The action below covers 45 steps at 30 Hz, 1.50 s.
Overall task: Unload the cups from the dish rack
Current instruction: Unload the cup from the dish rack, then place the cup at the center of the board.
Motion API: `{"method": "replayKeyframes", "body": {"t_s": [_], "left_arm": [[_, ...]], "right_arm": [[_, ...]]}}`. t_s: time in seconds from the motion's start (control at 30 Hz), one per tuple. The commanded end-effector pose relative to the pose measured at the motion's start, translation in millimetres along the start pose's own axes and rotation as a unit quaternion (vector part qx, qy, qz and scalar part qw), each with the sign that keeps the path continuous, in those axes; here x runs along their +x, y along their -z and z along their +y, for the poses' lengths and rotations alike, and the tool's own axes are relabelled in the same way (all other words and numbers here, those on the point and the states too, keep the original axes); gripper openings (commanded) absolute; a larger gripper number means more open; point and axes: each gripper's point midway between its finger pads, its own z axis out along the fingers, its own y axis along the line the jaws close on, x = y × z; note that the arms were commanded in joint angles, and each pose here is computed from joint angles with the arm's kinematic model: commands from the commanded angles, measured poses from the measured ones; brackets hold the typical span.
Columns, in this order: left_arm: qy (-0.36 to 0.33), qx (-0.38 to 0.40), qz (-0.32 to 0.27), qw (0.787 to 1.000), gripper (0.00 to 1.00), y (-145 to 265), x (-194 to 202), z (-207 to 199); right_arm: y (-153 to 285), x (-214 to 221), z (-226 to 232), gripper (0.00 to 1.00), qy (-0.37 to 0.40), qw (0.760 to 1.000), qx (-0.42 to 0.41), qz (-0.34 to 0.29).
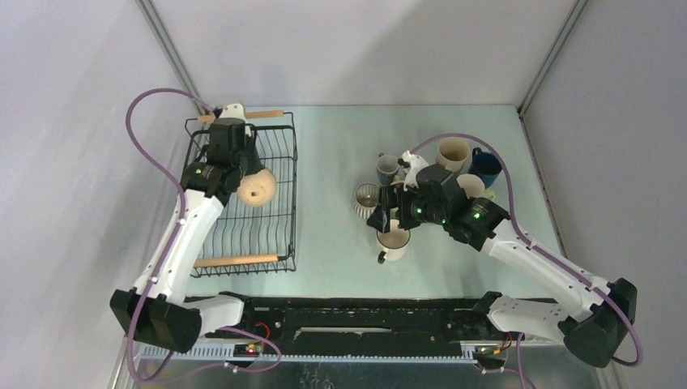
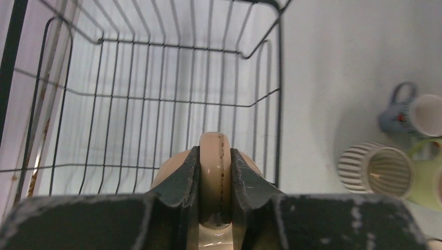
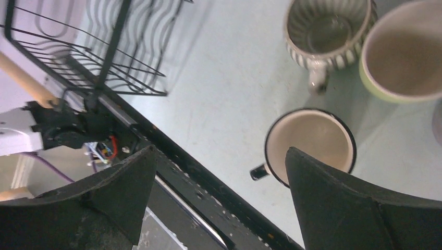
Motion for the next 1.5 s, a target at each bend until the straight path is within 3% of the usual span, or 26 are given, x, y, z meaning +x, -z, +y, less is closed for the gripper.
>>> {"method": "replayKeyframes", "body": {"t_s": [0.0,0.33,0.87,1.1,1.47], "left_arm": [[-0.007,0.096,-0.105,0.990,0.00,59,-68,-34],[-0.042,0.271,-0.150,0.950,0.00,131,-89,-96],[-0.034,0.547,-0.140,0.824,0.00,213,-75,-178],[-0.024,0.605,-0.133,0.785,0.00,229,-76,-195],[-0.024,0.642,-0.107,0.759,0.00,228,-71,-219]], "right_arm": [[13,-48,35,1.00,0.027,0.995,-0.073,-0.066],[44,-84,86,1.00,0.070,0.970,-0.207,-0.108],[71,-109,134,1.00,0.110,0.920,-0.350,-0.136],[73,-126,132,1.00,0.105,0.913,-0.363,-0.152],[84,-131,143,1.00,0.105,0.896,-0.403,-0.153]]}}
